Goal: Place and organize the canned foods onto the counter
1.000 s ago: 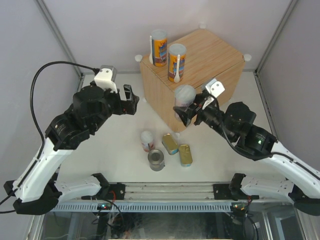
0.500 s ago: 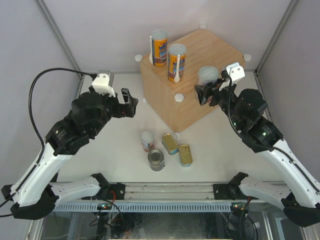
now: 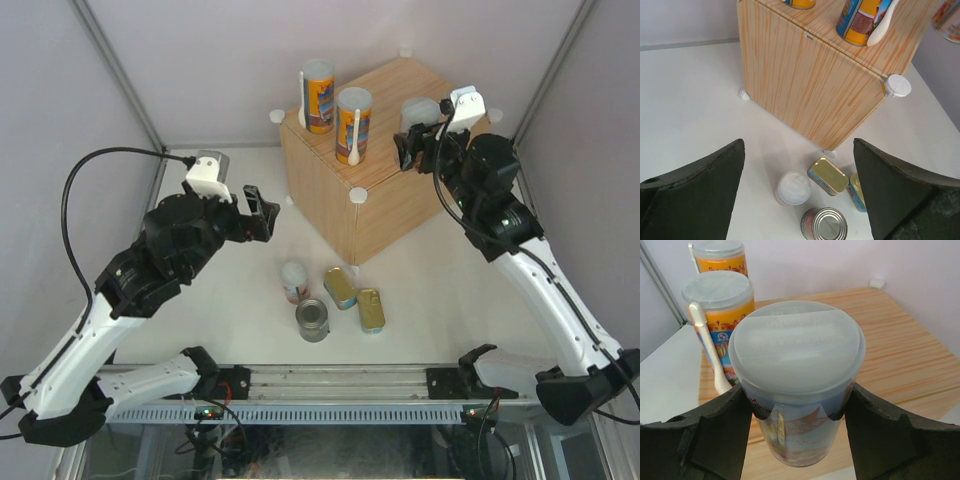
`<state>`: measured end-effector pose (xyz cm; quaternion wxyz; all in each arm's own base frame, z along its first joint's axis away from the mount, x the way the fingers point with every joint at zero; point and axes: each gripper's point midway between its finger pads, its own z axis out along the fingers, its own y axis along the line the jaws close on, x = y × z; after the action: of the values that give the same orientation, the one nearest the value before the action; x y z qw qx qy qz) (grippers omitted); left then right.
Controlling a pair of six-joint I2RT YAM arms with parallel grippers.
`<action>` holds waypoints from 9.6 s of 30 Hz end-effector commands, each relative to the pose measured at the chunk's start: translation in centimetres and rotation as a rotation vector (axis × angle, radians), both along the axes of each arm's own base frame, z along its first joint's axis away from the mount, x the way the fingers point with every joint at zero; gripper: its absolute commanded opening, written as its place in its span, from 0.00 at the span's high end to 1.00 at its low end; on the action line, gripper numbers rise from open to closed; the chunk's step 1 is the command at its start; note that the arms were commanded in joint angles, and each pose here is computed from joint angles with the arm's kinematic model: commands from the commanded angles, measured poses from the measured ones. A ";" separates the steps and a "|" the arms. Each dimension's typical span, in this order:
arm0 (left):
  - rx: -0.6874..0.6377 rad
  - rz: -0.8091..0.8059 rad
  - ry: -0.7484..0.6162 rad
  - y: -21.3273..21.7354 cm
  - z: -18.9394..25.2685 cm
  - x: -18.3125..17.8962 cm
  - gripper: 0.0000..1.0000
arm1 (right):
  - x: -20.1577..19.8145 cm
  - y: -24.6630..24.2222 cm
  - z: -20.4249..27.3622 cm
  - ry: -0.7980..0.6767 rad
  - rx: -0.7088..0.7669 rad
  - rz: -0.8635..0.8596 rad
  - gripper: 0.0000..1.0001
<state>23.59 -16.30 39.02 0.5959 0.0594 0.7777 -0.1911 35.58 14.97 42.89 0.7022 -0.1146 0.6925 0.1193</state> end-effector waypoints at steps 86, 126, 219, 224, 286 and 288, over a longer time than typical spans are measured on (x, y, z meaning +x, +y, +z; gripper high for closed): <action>-0.034 -0.129 -0.037 -4.7 -3.3 1.9 0.08 | 22.9 8.8 3.5 -0.198 0.004 0.314 1.00; -0.043 -0.139 -0.030 -4.2 -3.6 1.5 0.08 | 22.3 8.6 3.1 -0.167 -0.023 0.284 0.17; -0.034 -0.215 0.078 -8.6 -10.1 6.1 0.08 | 21.2 -29.8 -2.2 -0.131 0.765 -0.510 0.17; -0.079 -0.199 0.089 -9.2 -10.5 7.7 0.09 | 22.2 -31.4 -5.4 -0.074 0.832 -0.546 0.18; -0.133 -0.335 0.121 -14.0 -11.7 7.6 0.11 | 32.4 -16.2 -19.3 0.593 1.061 0.122 0.20; -0.134 -0.338 0.119 -14.0 -11.6 7.5 0.11 | 32.3 -15.5 -19.5 0.607 1.059 0.140 0.20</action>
<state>31.16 -29.58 26.04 0.4965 0.1298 0.7940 -0.3258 68.08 -2.19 21.85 0.4245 0.2784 0.7024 0.4990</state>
